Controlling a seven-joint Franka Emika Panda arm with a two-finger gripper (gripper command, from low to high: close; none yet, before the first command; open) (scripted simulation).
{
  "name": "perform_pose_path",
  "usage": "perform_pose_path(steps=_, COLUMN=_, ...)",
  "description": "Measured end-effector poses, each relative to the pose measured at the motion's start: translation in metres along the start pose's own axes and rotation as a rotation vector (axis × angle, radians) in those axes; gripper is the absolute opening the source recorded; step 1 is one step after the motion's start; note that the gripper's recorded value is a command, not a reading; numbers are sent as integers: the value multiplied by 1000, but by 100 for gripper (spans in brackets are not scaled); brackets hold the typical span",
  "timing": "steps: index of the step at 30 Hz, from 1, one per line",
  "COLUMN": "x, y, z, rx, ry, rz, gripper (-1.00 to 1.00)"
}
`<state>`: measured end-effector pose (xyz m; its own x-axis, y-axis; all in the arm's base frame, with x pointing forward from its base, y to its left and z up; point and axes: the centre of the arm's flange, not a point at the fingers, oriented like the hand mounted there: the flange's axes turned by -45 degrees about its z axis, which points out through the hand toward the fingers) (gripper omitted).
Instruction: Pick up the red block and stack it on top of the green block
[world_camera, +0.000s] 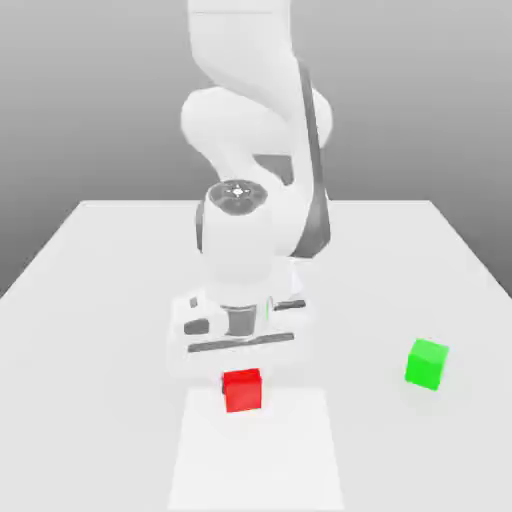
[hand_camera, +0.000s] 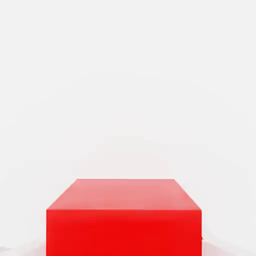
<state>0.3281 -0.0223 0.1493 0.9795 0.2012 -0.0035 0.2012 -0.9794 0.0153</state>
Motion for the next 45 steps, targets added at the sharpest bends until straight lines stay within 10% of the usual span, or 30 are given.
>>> perform_pose_path(steps=24, x=-4, y=-3, z=-60, rx=12, ry=1, rz=2, gripper=-100)
perform_pose_path(steps=45, x=4, y=-258, z=-99, rx=18, ry=7, rz=285, gripper=-100)
